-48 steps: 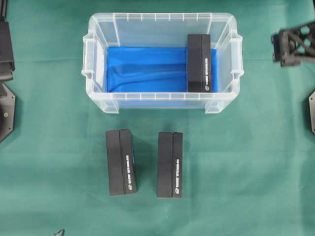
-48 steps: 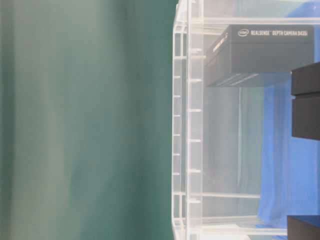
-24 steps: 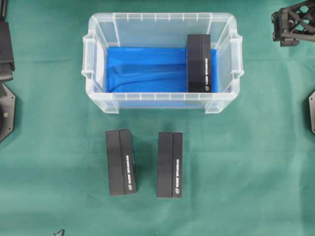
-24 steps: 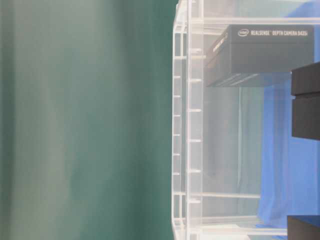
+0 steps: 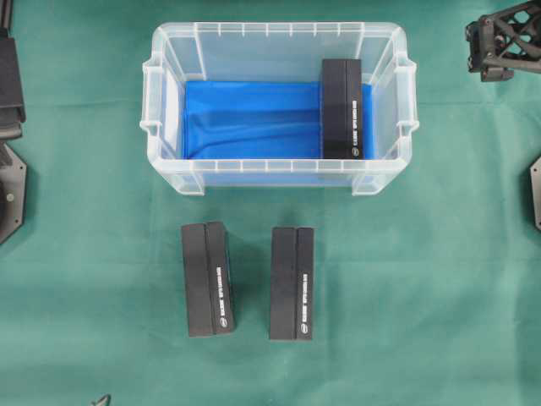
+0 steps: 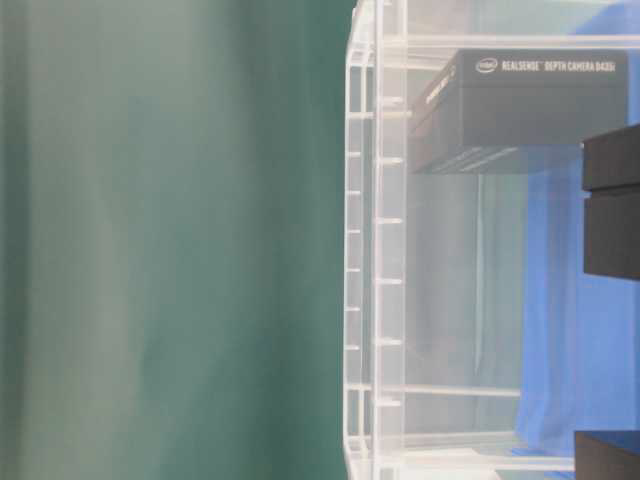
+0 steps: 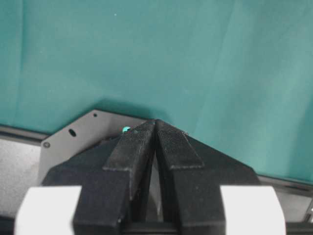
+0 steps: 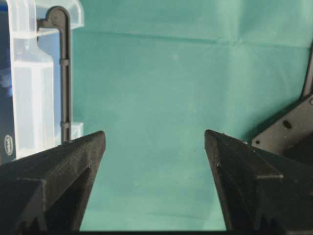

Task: Take the box out of the case with the right arm.
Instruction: 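Move the open right gripper over the last box at the case's right side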

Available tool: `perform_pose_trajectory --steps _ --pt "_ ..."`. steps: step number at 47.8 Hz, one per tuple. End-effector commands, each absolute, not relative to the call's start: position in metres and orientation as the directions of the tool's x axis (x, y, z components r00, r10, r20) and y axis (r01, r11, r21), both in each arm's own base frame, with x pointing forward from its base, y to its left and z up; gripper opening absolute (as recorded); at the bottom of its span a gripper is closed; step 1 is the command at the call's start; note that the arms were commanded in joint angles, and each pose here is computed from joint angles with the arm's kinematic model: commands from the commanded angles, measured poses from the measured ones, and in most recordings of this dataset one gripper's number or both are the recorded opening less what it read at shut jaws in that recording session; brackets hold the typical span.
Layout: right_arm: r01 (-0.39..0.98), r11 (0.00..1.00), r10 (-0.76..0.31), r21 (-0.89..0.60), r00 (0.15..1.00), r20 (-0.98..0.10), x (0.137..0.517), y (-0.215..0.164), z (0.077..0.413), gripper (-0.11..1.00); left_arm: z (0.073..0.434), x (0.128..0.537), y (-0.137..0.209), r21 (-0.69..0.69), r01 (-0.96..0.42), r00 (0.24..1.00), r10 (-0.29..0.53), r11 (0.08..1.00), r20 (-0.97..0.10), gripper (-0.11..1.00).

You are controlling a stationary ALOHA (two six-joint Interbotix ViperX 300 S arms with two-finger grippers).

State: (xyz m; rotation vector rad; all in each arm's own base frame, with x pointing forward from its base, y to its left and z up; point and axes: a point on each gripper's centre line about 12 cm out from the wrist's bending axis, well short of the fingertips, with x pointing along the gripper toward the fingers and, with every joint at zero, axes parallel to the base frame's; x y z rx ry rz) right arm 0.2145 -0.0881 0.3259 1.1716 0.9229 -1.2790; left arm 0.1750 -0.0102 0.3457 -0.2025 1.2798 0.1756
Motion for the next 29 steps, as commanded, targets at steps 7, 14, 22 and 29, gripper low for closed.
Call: perform_pose_trajectory --steps 7,14,22,29 --pt "0.985 -0.066 -0.204 0.161 0.144 -0.968 0.219 -0.087 0.330 0.84 0.349 0.176 -0.009 -0.052 -0.242 0.291 0.021 0.969 -0.956 0.08" --pt "0.979 -0.064 -0.200 0.195 0.179 -0.963 0.228 -0.089 0.329 0.84 0.349 0.176 -0.010 -0.054 -0.244 0.291 0.020 0.968 -0.956 0.08" --pt "0.974 -0.056 -0.198 0.221 0.206 -0.958 0.248 -0.093 0.328 0.83 0.349 0.176 -0.010 -0.054 -0.243 0.293 0.020 0.969 -0.956 0.08" --pt "0.975 -0.049 -0.196 0.217 0.204 -0.959 0.268 -0.099 0.327 0.83 0.349 0.176 -0.010 -0.054 -0.243 0.293 0.020 0.969 -0.956 0.08"
